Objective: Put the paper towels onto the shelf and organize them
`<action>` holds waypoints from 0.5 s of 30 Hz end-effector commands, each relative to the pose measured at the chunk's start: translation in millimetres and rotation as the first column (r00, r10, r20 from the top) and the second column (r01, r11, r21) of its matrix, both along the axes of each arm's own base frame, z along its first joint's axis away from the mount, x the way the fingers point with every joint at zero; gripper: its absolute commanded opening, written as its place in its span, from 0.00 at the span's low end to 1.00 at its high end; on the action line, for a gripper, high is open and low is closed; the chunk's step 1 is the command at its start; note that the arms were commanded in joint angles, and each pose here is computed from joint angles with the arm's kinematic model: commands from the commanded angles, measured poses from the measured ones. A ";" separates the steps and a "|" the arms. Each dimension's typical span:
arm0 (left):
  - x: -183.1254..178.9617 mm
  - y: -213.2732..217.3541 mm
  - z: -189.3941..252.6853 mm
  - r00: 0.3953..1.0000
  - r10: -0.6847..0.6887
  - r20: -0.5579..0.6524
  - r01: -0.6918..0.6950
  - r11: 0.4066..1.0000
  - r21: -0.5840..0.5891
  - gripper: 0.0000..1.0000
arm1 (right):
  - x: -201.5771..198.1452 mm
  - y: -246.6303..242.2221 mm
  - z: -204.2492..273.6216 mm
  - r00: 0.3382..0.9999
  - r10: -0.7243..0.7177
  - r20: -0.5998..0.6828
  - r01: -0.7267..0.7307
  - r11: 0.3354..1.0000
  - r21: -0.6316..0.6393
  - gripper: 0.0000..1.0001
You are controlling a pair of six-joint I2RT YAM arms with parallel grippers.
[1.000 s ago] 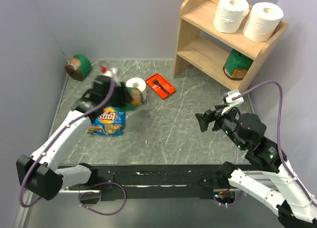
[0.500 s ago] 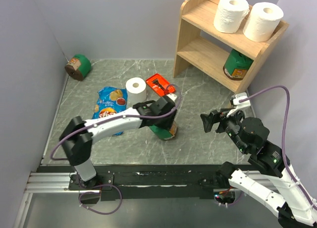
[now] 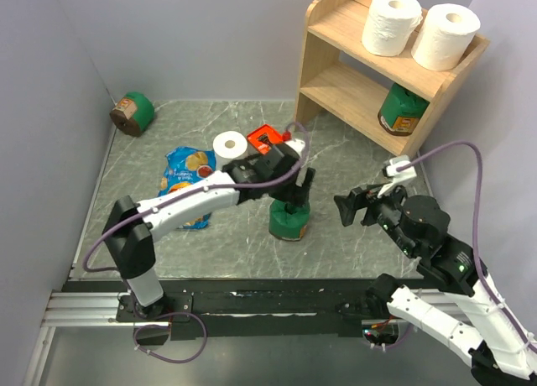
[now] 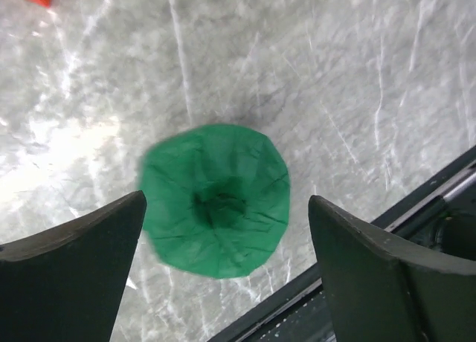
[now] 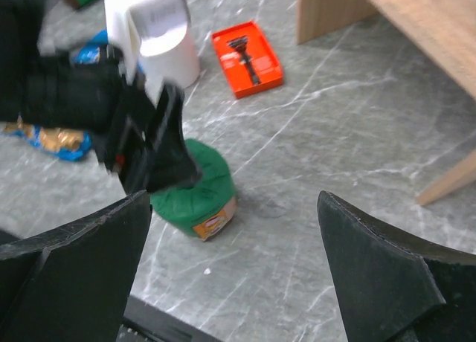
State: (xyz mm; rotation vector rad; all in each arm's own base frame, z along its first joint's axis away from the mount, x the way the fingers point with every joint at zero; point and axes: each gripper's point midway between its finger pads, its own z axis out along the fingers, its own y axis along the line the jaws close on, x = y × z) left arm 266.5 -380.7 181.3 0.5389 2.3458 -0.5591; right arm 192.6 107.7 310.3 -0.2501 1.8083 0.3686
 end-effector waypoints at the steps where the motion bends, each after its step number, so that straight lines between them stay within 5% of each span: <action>1: 47.1 46.8 75.5 0.991 0.109 0.082 -0.096 0.985 -0.147 0.96 | 4.5 31.6 -7.6 0.992 0.105 -0.066 -0.105 0.994 0.010 0.99; 7: 95.6 157.6 100.6 0.925 0.355 0.137 -0.323 0.923 -0.210 0.96 | 14.4 63.7 -35.4 0.963 0.151 -0.224 -0.153 0.988 0.009 0.96; 15: 78.2 230.1 86.3 0.834 0.473 0.284 -0.453 0.881 -0.138 0.96 | 27.9 111.9 -72.2 0.920 0.216 -0.326 -0.233 0.972 -0.013 0.92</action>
